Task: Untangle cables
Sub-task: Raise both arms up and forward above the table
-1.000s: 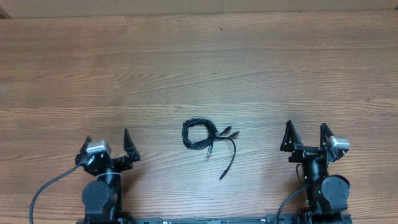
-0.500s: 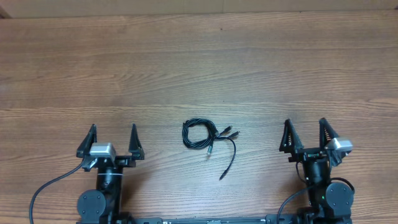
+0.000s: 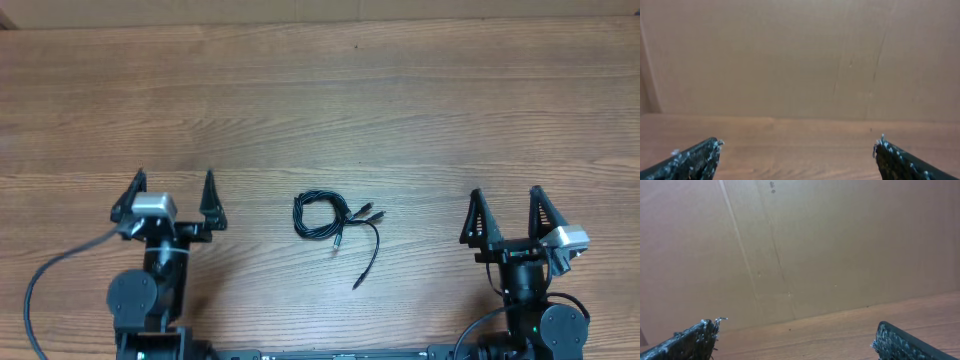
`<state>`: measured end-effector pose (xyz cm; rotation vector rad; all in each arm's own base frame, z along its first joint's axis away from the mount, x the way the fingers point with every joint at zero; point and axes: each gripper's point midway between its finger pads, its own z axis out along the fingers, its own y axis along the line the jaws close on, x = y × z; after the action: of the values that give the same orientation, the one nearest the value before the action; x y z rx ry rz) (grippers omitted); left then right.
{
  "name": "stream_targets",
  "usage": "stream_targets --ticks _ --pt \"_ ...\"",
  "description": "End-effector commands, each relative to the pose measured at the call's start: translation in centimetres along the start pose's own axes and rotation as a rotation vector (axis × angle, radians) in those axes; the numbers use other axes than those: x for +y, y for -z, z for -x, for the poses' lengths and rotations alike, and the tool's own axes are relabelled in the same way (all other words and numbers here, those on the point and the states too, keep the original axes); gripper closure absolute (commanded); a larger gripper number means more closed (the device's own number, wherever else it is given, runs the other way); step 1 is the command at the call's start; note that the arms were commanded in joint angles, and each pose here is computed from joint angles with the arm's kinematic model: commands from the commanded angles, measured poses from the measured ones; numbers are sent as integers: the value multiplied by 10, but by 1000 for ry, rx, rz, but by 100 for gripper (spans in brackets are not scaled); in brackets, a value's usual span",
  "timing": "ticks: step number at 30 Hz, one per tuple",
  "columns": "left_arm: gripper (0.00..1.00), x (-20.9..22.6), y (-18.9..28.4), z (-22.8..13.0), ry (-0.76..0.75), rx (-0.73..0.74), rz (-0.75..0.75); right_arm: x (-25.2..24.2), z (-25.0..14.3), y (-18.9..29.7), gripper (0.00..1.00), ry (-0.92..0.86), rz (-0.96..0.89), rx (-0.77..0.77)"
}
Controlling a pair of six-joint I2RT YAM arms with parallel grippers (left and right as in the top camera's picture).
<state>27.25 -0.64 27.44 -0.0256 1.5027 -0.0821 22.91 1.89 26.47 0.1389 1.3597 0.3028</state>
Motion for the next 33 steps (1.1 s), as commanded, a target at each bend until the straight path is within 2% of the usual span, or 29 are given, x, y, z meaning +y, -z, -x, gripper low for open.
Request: stream_targets --ticks 1,4,8,15,21,26,33 --pt "0 -10 -6 12 -24 -25 -60 1 10 1 0 0 -7 -20" --pt "0 -24 -11 19 -27 -39 -141 0 8 1 0 0 -9 -13" --pt "0 -26 -24 45 -28 -25 -141 0 8 1 0 0 -9 -13" --pt "0 -30 -72 98 -65 127 -149 0 8 1 0 0 -8 -13" --pt "0 -45 -120 131 -58 215 -233 1 9 1 0 -1 -7 -15" --pt "0 -50 -151 142 -84 285 -239 6 17 2 0 0 15 -26" --pt "1 -54 -168 126 -140 425 -204 19 37 7 0 17 41 22"
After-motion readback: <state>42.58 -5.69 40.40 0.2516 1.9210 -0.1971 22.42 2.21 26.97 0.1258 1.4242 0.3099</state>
